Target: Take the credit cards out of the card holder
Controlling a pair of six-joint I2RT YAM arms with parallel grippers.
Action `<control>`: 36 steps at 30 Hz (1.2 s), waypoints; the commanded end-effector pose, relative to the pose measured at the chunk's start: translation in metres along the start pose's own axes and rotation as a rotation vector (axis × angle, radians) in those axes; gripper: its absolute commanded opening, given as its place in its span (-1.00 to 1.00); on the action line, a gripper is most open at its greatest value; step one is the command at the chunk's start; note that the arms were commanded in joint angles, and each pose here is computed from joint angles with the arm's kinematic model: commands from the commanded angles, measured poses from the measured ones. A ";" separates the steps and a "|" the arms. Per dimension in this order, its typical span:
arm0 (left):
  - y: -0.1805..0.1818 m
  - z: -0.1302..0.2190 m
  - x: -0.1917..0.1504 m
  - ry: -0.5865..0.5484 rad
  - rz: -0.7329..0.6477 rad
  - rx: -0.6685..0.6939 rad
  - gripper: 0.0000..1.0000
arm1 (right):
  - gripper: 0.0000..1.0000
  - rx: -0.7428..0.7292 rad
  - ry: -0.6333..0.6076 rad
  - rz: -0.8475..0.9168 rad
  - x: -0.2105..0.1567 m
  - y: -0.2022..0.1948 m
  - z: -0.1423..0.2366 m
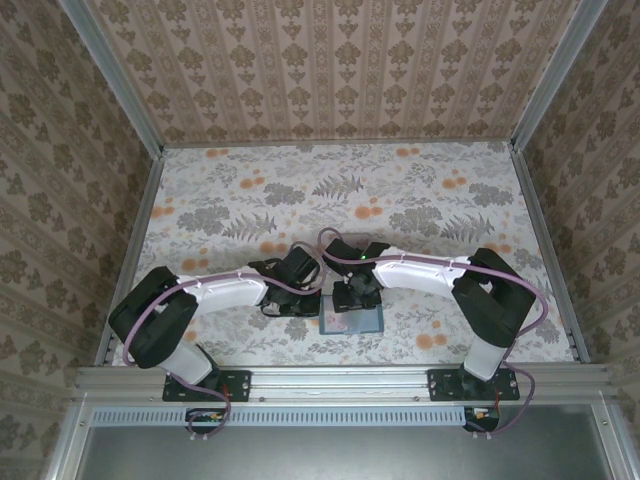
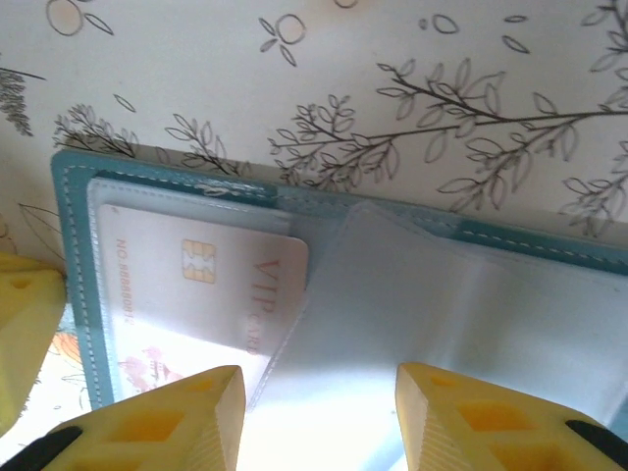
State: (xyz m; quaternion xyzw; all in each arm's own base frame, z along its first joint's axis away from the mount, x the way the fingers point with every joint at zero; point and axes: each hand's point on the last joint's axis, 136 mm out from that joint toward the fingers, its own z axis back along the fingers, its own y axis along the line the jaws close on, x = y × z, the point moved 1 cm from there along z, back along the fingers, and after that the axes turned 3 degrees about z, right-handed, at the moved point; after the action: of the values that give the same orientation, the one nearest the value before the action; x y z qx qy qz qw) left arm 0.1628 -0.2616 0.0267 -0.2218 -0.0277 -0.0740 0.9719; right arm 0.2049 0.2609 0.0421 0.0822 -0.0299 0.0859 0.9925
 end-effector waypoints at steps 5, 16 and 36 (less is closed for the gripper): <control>0.014 -0.011 -0.013 0.057 0.008 0.043 -1.00 | -0.06 -0.058 -0.039 0.032 -0.002 -0.004 0.021; 0.013 -0.012 -0.011 0.063 0.008 0.045 -1.00 | -0.12 -0.059 -0.057 0.022 -0.005 -0.008 0.034; 0.009 -0.012 -0.009 0.073 0.002 0.043 -1.00 | -0.85 -0.036 -0.066 0.012 -0.010 -0.009 0.041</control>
State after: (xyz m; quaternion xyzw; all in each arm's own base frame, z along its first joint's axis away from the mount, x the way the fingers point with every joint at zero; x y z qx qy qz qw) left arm 0.1628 -0.2685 0.0259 -0.2305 -0.0157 -0.0761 0.9700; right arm 0.1984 0.2483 0.0711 0.0684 -0.0590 0.0906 0.9918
